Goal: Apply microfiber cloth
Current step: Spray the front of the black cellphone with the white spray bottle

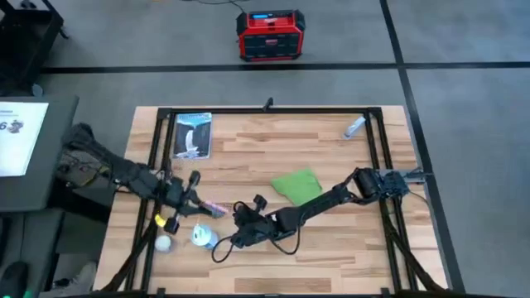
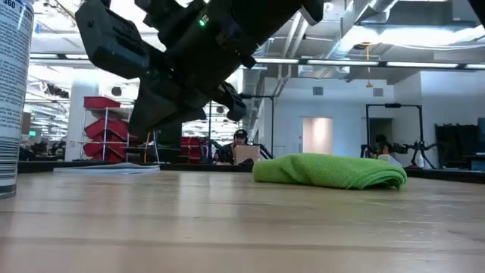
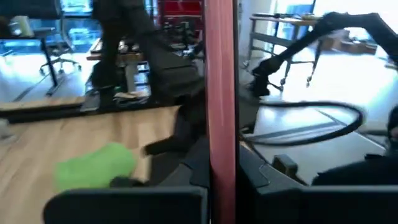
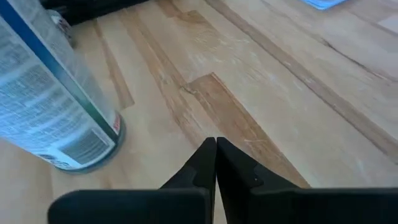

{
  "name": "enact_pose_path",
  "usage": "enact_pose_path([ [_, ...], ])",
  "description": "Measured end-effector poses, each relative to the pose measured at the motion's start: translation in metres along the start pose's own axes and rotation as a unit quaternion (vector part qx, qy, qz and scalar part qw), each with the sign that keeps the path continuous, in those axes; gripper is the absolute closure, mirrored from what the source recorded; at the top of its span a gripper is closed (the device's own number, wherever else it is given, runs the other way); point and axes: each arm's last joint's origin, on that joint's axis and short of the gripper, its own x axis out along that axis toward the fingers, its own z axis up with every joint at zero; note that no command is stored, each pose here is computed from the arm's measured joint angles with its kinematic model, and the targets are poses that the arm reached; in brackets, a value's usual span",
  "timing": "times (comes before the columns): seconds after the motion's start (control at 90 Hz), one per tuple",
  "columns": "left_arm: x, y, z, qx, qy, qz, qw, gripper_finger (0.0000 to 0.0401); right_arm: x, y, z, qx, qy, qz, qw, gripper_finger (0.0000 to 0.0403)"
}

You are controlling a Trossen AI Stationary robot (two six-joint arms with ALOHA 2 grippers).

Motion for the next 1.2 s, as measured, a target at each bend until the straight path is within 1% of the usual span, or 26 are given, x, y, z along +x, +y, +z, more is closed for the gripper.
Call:
enact_pose_path([
  [0.067, 0.002, -0.014, 0.008, 0.017, -0.003, -0.01, 1.0, 0.0399, -0.002, 0.003, -0.002, 0.001, -0.001, 0.001, 1.0, 0.0403],
  [0.211, 0.005, -0.046, 0.029, 0.043, -0.009, -0.013, 0.999, 0.0399, -0.007, 0.006, -0.007, 0.008, -0.005, -0.013, 1.0, 0.0403],
  [0.278, 0.007, -0.061, 0.034, 0.056, -0.004, -0.012, 0.998, 0.0399, -0.01, 0.009, -0.01, 0.013, -0.004, -0.012, 1.0, 0.0403],
  [0.356, 0.011, -0.079, 0.034, 0.07, 0.007, 0.003, 0.998, 0.0399, -0.014, 0.013, -0.012, 0.019, -0.004, -0.008, 1.0, 0.0403],
  [0.511, 0.018, -0.111, 0.029, 0.074, 0.026, 0.032, 0.996, 0.0399, -0.023, 0.022, -0.02, 0.021, -0.01, -0.006, 1.0, 0.0403],
  [0.678, 0.026, -0.142, 0.024, 0.047, 0.032, 0.047, 0.997, 0.0399, -0.035, 0.033, -0.029, 0.022, -0.012, 0.005, 1.0, 0.0403],
  [0.8, 0.033, -0.166, 0.015, 0.045, 0.036, 0.082, 0.995, 0.0399, -0.044, 0.04, -0.036, 0.024, -0.011, 0.009, 1.0, 0.0403],
  [1.011, 0.04, -0.21, 0.008, 0.028, 0.021, 0.134, 0.99, 0.0399, -0.061, 0.054, -0.049, 0.027, -0.016, 0.02, 0.999, 0.0403],
  [1.122, 0.042, -0.236, 0.005, 0.031, 0.012, 0.152, 0.988, 0.0399, -0.07, 0.06, -0.055, 0.031, -0.02, 0.024, 0.999, 0.0403],
  [1.2, 0.042, -0.249, 0.0, 0.049, 0.019, 0.145, 0.988, 0.0399, -0.075, 0.063, -0.058, 0.035, -0.029, 0.021, 0.999, 0.0403],
])
